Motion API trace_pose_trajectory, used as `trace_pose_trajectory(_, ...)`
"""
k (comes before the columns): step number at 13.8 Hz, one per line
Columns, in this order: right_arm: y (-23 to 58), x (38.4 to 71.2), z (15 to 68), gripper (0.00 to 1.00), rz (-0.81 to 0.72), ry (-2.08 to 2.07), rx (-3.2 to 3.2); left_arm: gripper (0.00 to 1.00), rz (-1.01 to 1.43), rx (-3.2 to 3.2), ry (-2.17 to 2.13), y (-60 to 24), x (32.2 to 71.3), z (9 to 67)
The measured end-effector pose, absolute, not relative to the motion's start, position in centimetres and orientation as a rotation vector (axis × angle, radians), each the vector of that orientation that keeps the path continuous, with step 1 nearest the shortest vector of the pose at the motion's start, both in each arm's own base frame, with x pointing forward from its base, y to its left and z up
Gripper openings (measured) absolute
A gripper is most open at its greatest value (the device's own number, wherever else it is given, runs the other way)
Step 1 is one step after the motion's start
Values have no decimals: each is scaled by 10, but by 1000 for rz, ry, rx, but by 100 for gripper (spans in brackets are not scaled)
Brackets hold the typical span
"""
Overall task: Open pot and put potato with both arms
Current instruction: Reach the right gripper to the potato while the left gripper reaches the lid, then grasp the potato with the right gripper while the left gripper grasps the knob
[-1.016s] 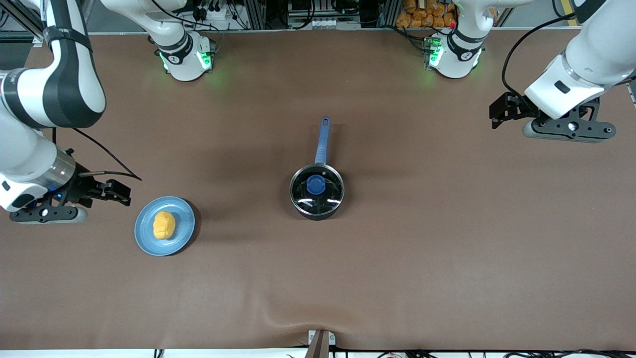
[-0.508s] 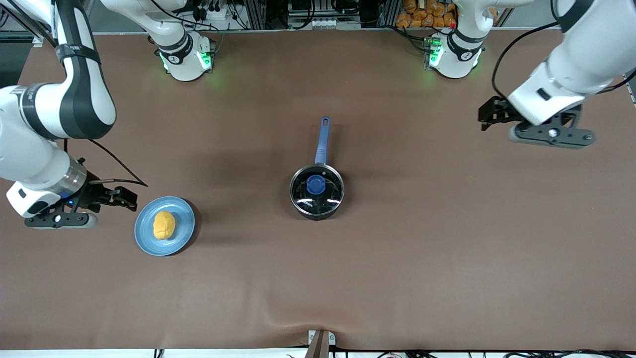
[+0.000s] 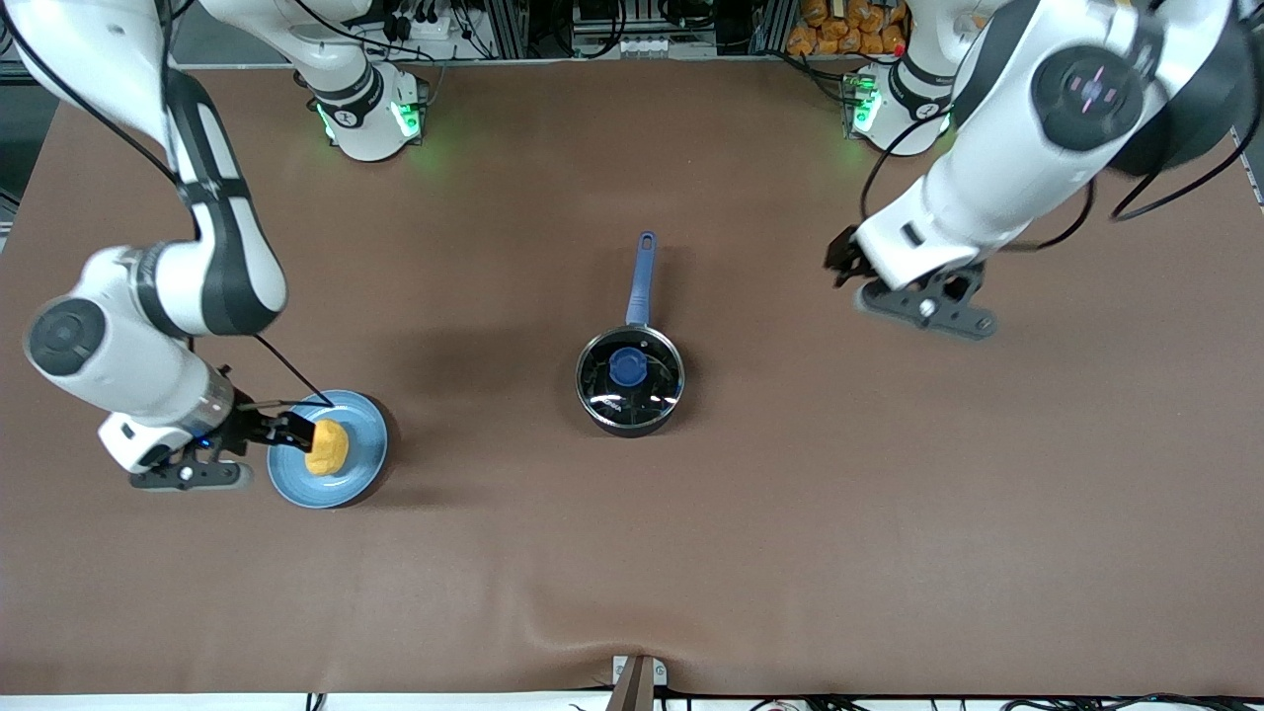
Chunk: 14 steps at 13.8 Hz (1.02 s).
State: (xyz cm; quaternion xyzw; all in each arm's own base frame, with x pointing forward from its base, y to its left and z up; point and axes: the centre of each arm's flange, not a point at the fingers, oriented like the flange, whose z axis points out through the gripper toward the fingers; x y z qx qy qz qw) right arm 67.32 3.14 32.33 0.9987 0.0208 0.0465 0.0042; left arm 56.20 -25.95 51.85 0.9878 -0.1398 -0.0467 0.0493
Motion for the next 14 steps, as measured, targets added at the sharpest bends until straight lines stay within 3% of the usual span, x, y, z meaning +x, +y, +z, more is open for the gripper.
trace_pose_trajectory(5, 28, 677, 253, 100, 105, 59, 3126, 100, -163, 3061, -436, -335, 570, 439)
trace_pose_trajectory(8, 27, 675, 229, 100, 72, 58, 3125, 100, -130, 3155, -278, -396, 558, 381)
trace_pose_trajectory(14, 14, 663, 204, 100, 38, 29, 3123, 100, 27, 3154, 223, -477, 531, 327)
